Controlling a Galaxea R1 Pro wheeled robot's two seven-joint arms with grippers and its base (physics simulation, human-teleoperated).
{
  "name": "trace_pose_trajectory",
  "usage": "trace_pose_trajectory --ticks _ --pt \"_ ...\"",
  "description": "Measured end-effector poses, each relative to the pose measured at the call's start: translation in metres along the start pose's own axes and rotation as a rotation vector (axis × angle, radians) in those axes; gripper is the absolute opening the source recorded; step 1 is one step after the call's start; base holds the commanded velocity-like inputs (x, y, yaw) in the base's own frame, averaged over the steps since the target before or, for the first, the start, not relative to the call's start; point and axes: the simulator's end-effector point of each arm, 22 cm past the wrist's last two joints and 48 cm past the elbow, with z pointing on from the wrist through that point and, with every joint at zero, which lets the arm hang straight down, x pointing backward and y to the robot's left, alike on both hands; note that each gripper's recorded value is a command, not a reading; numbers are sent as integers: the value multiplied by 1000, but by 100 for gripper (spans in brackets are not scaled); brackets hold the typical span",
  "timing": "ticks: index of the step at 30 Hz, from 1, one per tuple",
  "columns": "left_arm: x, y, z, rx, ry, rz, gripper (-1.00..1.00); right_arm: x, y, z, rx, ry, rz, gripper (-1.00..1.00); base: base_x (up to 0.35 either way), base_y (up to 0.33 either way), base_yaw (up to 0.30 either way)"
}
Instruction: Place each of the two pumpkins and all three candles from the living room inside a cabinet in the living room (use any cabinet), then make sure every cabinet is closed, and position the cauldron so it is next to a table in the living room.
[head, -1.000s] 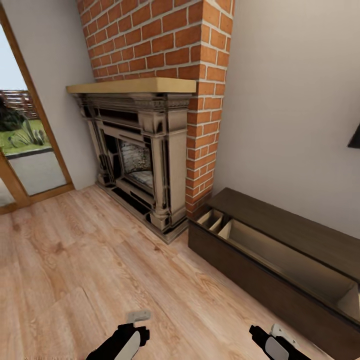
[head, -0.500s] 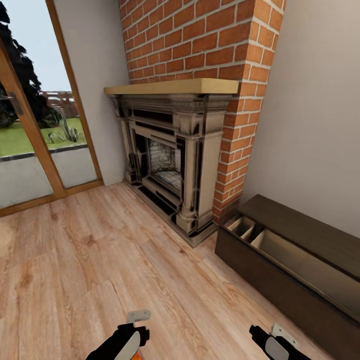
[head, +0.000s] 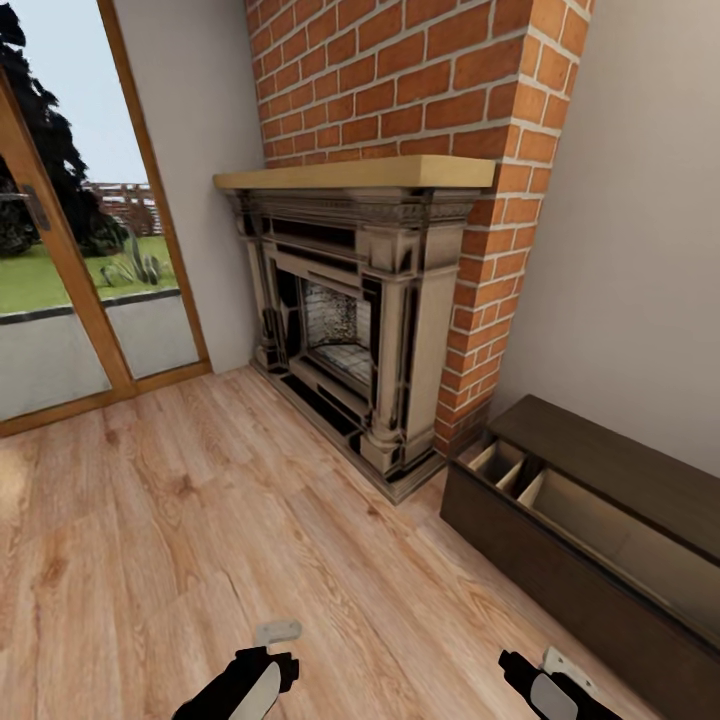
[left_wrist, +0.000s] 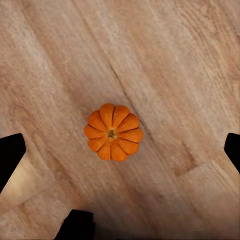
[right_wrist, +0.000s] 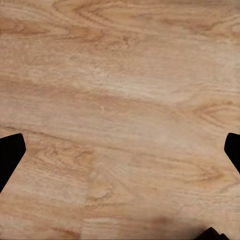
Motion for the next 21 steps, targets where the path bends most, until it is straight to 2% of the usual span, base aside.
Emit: trace_pose_trajectory --ticks 6,17,21 --pt "-1 1 0 -1 -3 -3 100 0 0 0 0 0 0 100 120 178 0" --pt "-1 1 0 -2 -6 -3 100 0 0 0 1 0 0 100 31 52 0" --pt "-6 2 1 -3 -25 -14 100 0 0 0 1 0 0 100 2 6 0"
